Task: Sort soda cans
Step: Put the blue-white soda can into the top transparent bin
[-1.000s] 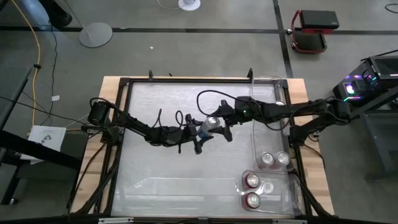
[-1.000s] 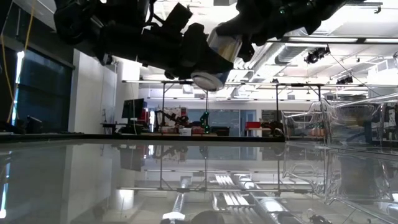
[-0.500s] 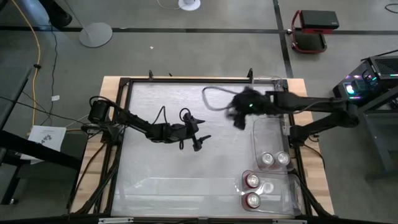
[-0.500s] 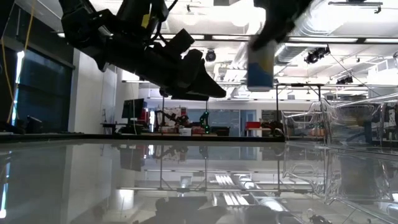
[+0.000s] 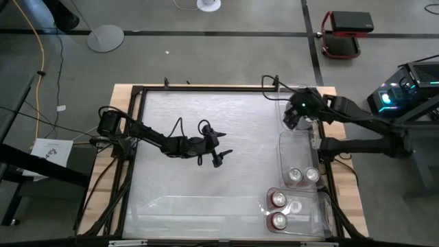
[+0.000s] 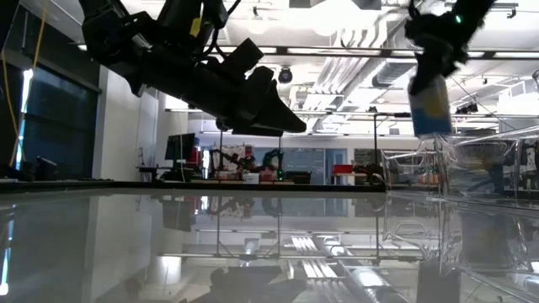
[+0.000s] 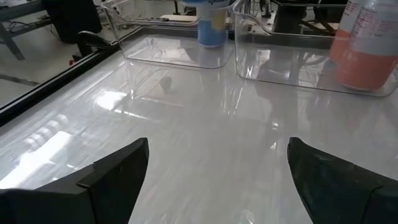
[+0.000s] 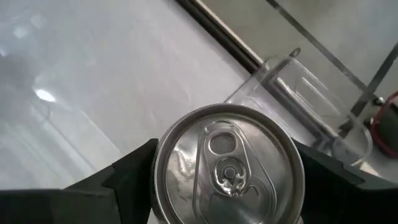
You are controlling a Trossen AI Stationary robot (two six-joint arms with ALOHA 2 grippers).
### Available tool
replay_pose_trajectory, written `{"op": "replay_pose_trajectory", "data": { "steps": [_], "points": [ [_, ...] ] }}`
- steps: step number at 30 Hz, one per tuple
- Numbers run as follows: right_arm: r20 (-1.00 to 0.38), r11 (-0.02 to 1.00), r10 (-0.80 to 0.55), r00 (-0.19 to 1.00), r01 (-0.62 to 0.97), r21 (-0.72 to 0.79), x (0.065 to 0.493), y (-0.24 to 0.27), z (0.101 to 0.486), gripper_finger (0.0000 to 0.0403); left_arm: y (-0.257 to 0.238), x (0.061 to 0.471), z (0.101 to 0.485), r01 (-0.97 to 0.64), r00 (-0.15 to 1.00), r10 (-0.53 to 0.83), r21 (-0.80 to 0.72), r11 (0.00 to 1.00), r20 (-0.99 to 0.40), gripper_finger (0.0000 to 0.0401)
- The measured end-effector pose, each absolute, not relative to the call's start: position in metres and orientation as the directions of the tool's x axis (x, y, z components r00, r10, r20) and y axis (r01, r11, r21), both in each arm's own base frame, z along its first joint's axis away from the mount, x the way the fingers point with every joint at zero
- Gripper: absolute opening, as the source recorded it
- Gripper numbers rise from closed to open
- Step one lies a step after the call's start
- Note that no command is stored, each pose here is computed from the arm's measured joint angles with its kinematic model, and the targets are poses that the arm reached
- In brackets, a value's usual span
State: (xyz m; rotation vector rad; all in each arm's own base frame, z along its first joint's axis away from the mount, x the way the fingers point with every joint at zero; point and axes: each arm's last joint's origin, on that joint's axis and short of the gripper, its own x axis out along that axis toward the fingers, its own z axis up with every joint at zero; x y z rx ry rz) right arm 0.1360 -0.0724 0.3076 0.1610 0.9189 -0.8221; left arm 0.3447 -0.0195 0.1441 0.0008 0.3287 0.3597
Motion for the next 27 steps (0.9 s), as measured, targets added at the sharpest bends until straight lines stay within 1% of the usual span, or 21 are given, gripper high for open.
{"op": "replay_pose_trajectory", "data": {
  "steps": [3,6,9,14,17,21,27],
  "points": [
    [-0.736,0.673,-0.574,0.359,0.719,-0.174,0.128,-0.076,0.288,0.0288,-0.019,0.345,0.144,-0.346,0.884,0.346,0.058,0.937,-0.316,0.036],
    [-0.761,0.678,-0.531,0.372,0.725,-0.119,0.124,-0.079,0.269,0.0288,-0.02,0.345,0.144,-0.345,0.883,0.345,0.058,0.937,-0.317,0.036],
    [-0.778,0.674,-0.509,0.367,0.732,-0.096,0.122,-0.082,0.254,0.0288,-0.02,0.345,0.144,-0.346,0.883,0.345,0.054,0.936,-0.318,0.036],
    [-0.764,0.674,-0.504,0.403,0.736,-0.056,0.125,-0.087,0.254,0.0288,-0.02,0.345,0.144,-0.347,0.883,0.345,0.054,0.936,-0.318,0.036],
    [-0.793,0.659,-0.475,0.381,0.752,-0.034,0.122,-0.089,0.248,0.0288,-0.02,0.345,0.144,-0.347,0.883,0.346,0.054,0.936,-0.317,0.036],
    [-0.81,0.645,-0.447,0.38,0.764,0.003,0.123,-0.093,0.246,0.0289,-0.02,0.345,0.144,-0.348,0.883,0.346,0.053,0.936,-0.316,0.036],
    [-0.862,0.629,-0.394,0.319,0.778,0.0,0.13,-0.104,0.233,0.0291,-0.02,0.345,0.144,-0.349,0.883,0.347,0.053,0.936,-0.315,0.036]
  ]
}}
